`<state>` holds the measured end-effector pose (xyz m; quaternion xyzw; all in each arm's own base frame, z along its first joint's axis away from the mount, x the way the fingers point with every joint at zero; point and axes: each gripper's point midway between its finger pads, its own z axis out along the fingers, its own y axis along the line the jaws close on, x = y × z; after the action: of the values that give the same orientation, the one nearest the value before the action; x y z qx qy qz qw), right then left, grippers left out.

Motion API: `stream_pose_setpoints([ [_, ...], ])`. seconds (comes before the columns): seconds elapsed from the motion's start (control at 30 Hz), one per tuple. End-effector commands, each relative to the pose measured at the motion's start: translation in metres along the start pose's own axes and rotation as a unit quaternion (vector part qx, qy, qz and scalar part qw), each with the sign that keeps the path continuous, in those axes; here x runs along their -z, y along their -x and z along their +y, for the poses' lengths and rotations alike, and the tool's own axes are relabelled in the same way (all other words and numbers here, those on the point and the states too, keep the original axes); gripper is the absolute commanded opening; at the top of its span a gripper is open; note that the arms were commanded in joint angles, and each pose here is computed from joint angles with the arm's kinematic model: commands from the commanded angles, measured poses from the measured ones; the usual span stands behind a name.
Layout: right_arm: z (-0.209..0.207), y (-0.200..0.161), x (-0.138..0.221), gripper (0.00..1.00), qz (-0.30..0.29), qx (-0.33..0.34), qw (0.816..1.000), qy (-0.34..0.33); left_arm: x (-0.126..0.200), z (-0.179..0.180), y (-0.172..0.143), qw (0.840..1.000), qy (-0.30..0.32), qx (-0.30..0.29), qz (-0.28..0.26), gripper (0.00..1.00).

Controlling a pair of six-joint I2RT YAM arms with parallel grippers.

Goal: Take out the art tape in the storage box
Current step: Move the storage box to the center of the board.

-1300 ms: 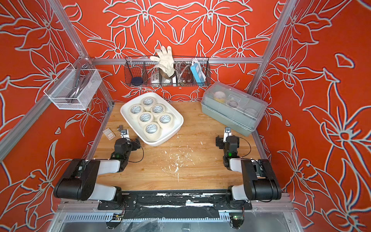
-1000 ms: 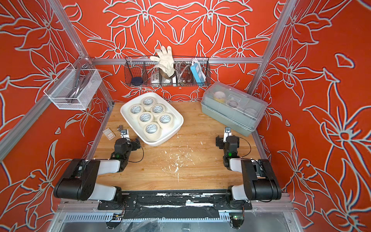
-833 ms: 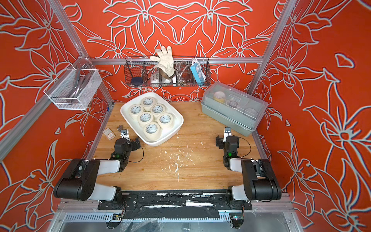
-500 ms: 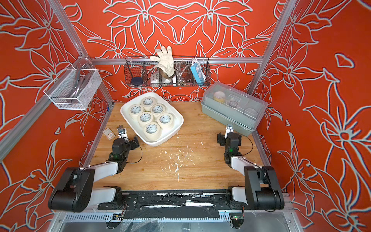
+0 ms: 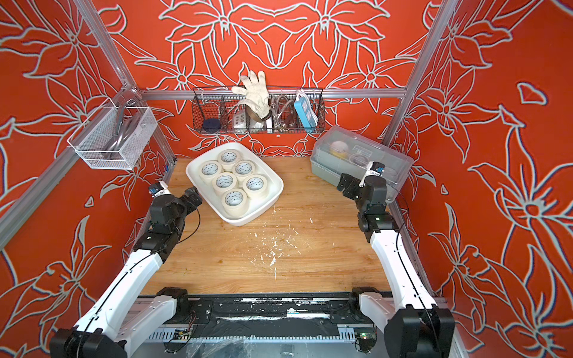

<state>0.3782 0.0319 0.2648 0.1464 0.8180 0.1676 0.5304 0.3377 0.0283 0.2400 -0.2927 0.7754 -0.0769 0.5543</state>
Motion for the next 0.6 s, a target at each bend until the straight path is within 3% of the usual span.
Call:
stream_pose_setpoints([
  [0.0, 0.037, -0.055, -0.008, 0.91, 0.152, -0.033, 0.984, 0.091, 0.005, -0.008, -0.040, 0.991, -0.010, 0.012, 0.134, 0.98],
  [0.07, 0.048, -0.068, -0.011, 0.90, 0.181, -0.018, 0.977, 0.108, -0.001, -0.008, -0.051, 0.985, 0.000, 0.006, 0.170, 0.98],
  [0.2, 0.062, -0.079, -0.017, 0.90, 0.182, -0.005, 0.975, 0.129, -0.007, -0.012, -0.058, 0.978, 0.008, 0.000, 0.211, 0.98],
  [0.57, 0.074, -0.121, -0.030, 0.88, 0.244, 0.064, 0.962, 0.106, -0.036, -0.019, -0.073, 0.951, 0.038, -0.011, 0.305, 0.98],
])
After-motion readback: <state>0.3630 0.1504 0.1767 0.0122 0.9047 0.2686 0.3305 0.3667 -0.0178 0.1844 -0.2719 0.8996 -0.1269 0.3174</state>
